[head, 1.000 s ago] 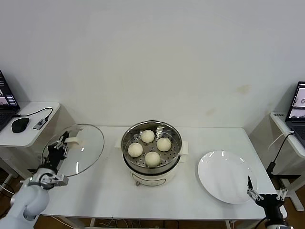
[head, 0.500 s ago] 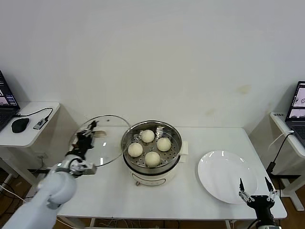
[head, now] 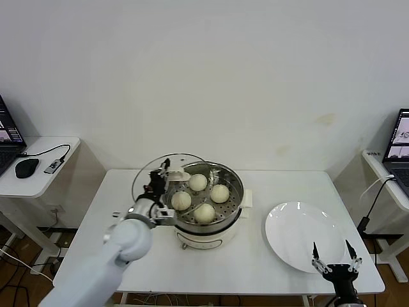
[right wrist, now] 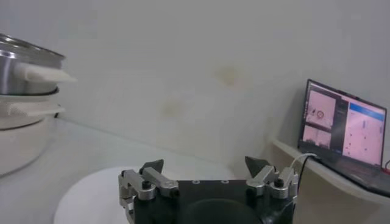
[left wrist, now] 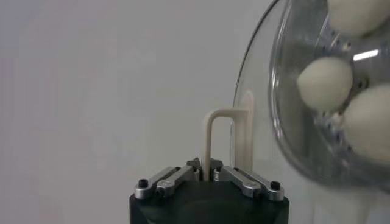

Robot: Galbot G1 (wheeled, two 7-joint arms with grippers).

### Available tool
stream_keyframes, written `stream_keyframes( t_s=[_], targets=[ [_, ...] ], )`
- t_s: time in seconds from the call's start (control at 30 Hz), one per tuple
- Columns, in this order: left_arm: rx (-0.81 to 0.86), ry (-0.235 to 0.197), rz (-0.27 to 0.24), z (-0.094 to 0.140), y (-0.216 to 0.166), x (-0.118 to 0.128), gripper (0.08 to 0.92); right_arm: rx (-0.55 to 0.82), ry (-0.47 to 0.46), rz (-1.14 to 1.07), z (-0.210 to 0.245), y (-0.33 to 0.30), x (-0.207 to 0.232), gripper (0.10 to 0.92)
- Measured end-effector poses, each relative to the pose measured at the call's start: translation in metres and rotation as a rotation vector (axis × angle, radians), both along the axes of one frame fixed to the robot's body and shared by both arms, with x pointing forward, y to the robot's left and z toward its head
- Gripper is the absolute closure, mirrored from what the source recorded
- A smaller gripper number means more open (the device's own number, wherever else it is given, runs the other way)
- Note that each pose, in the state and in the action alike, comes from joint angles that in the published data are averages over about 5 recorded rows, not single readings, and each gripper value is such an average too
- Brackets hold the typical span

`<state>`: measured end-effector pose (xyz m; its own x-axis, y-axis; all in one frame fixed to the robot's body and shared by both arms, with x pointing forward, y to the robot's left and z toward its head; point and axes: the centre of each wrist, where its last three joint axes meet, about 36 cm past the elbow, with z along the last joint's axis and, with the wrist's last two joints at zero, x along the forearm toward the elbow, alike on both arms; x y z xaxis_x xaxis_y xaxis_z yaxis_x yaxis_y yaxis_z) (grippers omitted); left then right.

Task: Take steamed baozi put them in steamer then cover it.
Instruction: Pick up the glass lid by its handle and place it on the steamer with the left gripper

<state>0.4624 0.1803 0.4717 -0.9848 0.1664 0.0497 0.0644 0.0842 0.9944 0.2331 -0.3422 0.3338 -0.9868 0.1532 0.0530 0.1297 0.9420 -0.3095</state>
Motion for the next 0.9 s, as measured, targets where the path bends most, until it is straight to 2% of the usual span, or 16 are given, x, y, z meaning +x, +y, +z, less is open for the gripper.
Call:
stream_keyframes(
  t_s=[0.43,0.9],
  targets=[
    [0.056,0.005,-0.011,-0.019,-0.057,0.013,0.849,0.005,0.004,0.006,-0.002,0.004,0.000,0.200],
    [0.062,0.019,-0.020,-0.030,-0.090,0.016,0.849,0.004,0.011,0.011,-0.006,0.005,0.001,0.200]
  ],
)
